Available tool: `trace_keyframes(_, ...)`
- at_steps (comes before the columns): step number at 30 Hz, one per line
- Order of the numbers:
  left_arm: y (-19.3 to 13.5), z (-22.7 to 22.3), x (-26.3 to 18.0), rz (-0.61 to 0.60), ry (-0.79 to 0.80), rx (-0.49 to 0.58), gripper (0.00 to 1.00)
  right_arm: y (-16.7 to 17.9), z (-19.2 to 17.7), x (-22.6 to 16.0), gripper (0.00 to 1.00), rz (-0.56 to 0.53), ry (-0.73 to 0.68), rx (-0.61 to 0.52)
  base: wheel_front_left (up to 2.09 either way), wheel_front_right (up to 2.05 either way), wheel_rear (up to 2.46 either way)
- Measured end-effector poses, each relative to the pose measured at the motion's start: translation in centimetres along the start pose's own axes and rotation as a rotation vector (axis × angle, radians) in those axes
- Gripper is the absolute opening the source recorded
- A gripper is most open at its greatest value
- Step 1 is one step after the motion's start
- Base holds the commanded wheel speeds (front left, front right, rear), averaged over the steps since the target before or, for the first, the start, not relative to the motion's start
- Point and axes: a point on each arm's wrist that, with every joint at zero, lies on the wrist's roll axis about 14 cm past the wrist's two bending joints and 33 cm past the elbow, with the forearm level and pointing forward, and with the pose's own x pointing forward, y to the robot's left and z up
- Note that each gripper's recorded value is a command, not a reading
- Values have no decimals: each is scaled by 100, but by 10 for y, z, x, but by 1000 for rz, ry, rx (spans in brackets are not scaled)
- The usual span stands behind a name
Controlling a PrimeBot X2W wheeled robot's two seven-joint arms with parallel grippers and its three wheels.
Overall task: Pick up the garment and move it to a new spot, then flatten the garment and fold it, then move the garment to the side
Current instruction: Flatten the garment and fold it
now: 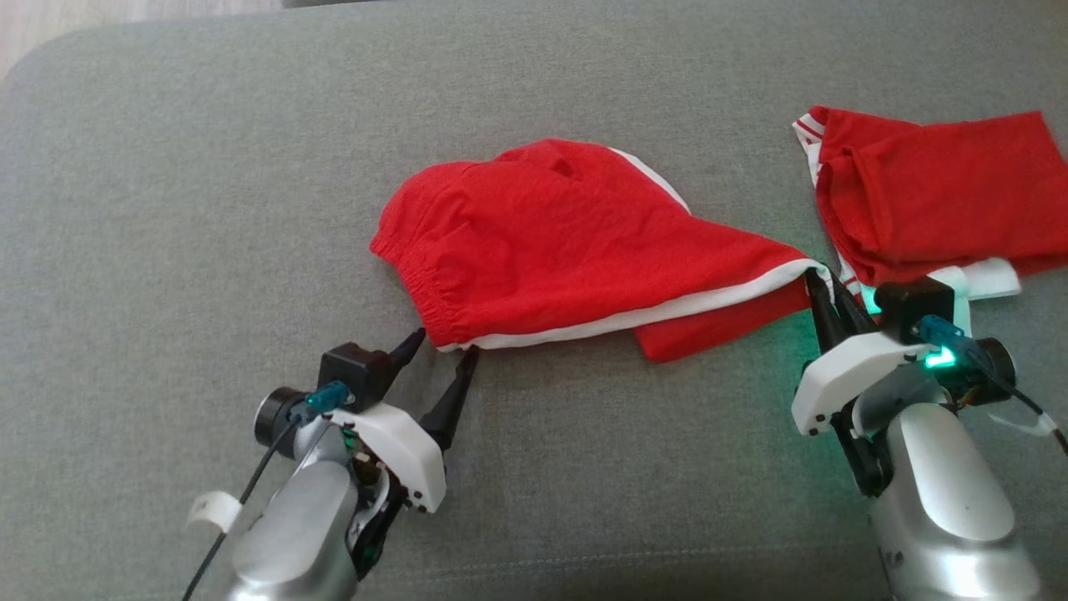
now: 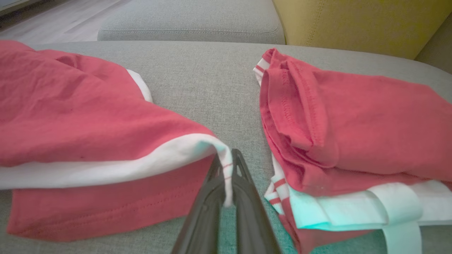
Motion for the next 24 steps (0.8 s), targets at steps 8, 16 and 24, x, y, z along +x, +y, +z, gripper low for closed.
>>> trace_keyframes(8,0,13,3,-6,-41,-11,0,0,4,0,0,0,-11,0,0,0,0)
trace_keyframes(16,10,75,-4,10,-225,47,0,-3,48,-6,0,-9,-167,-16,0,0,0)
trace_keyframes(24,14,147,-26,6,-417,164,0,1,126,-29,0,29,-389,-149,0,0,0)
